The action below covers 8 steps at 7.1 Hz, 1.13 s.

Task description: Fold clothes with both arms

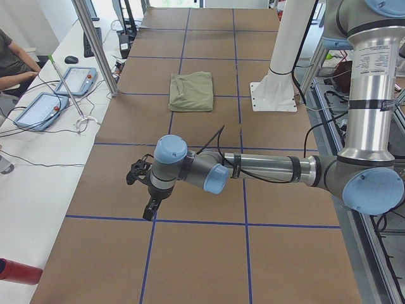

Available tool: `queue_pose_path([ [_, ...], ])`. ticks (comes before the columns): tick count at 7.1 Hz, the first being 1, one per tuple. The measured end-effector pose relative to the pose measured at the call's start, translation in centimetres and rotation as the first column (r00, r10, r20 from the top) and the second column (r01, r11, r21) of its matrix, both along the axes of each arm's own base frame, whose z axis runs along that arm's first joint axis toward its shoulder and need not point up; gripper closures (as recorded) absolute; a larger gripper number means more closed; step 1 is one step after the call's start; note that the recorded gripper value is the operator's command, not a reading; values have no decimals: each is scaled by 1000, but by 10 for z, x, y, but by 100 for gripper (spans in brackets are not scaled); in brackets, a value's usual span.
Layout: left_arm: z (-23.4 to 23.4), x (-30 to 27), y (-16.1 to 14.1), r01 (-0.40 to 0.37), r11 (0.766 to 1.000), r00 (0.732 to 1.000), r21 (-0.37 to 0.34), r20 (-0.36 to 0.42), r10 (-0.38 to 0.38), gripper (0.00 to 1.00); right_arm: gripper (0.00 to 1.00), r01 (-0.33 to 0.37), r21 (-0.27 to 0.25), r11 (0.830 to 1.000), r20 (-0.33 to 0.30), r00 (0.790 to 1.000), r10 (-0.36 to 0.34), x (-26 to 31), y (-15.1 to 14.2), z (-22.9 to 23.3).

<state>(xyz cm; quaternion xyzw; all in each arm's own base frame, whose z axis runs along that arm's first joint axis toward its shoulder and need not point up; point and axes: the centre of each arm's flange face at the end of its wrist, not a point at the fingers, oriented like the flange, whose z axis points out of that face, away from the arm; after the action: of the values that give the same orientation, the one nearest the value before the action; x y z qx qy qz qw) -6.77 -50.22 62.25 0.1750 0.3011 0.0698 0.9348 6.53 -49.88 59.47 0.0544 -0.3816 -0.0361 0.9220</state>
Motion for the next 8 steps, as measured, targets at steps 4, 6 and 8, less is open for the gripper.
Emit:
queue_pose_path([
  [4,14,10,34,-36,974,992,-224,-125,8,0,0,0,-81,997,92,996,7,-5,32,29],
  [6,-19,12,27,-46,961,992,-273,-126,12,0,0,-7,-90,996,95,995,16,-2,35,33],
  [8,-29,8,17,-33,962,997,-272,-74,14,0,0,-25,-86,996,83,996,32,7,38,32],
])
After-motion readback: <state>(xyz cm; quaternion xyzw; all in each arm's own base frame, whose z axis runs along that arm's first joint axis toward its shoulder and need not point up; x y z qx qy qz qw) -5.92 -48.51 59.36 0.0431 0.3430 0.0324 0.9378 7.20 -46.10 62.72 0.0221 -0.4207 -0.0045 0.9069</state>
